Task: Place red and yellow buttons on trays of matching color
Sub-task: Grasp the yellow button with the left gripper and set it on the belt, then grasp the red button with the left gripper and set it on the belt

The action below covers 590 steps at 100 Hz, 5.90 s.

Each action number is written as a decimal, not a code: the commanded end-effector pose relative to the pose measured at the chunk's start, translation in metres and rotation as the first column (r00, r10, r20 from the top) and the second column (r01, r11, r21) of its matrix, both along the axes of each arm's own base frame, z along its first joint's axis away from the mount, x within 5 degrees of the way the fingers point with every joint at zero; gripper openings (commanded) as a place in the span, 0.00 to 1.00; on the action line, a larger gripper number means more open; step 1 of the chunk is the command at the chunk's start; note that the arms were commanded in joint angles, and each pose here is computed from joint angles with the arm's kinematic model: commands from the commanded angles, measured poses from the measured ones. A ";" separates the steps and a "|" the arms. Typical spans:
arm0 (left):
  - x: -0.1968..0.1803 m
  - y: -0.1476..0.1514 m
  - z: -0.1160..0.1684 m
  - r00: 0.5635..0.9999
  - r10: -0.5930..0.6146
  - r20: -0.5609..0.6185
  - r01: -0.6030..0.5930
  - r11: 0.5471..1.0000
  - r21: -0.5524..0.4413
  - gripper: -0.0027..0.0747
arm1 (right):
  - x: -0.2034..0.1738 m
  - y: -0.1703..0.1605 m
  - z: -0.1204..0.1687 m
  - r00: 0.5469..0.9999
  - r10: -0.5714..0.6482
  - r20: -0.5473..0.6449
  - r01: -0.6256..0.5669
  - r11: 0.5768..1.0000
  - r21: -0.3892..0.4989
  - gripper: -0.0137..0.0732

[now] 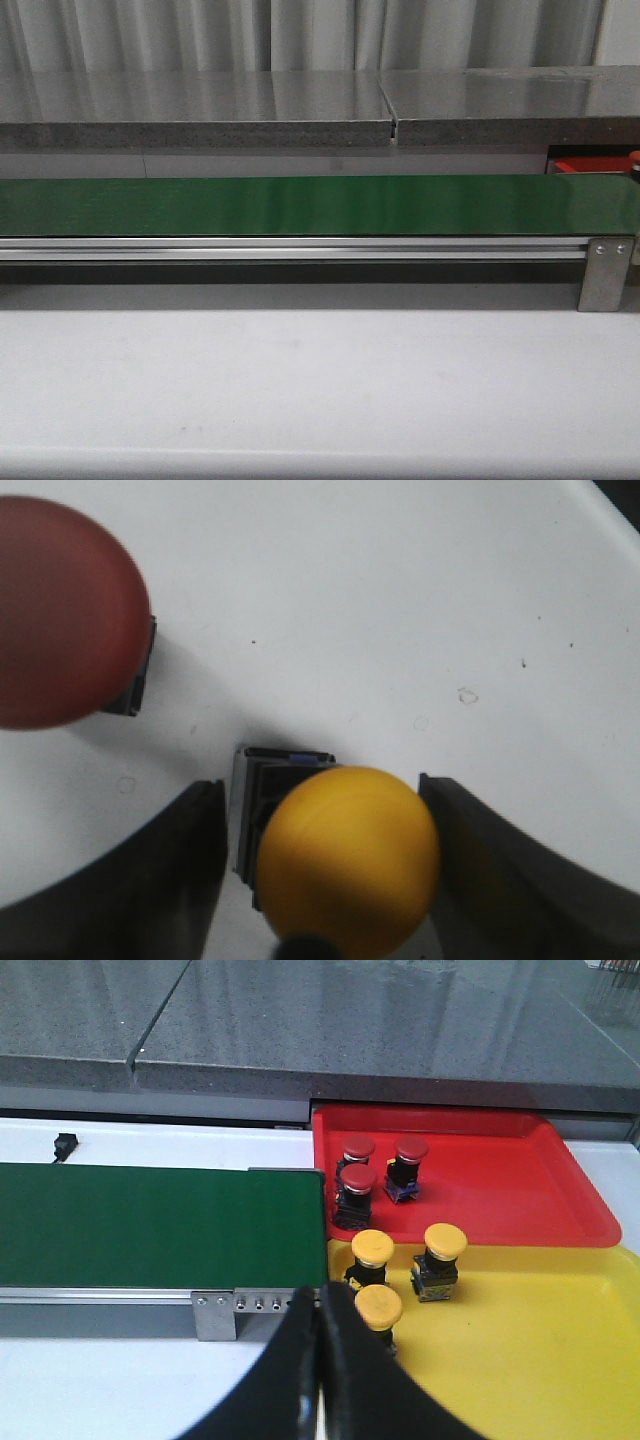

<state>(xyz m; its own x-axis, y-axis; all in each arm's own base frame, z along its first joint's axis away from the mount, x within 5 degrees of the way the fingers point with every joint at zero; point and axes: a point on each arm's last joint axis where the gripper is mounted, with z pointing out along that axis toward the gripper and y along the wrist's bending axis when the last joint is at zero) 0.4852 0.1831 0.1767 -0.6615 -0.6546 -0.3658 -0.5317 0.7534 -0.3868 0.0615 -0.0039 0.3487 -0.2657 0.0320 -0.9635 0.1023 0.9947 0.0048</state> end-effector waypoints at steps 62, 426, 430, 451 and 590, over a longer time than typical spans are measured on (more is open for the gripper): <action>-0.044 -0.011 0.137 0.981 -0.090 0.171 0.048 0.971 0.236 0.24 | 0.000 0.000 0.015 0.995 -0.004 0.101 0.006 1.000 -0.019 0.02; 0.000 0.049 0.053 0.968 0.018 0.250 -0.099 0.944 0.316 0.56 | 0.000 0.000 0.015 0.995 -0.004 0.101 0.006 1.000 -0.019 0.02; 0.000 0.049 0.053 0.967 0.019 0.253 -0.101 0.944 0.314 0.49 | 0.000 0.000 0.015 0.995 -0.004 0.101 0.006 1.000 -0.019 0.02; 0.000 0.049 0.053 0.967 0.019 0.253 -0.101 0.944 0.313 0.30 | 0.000 0.000 0.015 0.995 -0.004 0.101 0.006 1.000 -0.019 0.02; -0.094 -0.077 0.146 0.936 -0.232 0.267 0.109 0.908 0.405 0.30 | 0.000 0.000 0.015 0.995 -0.004 0.101 0.006 1.000 -0.019 0.02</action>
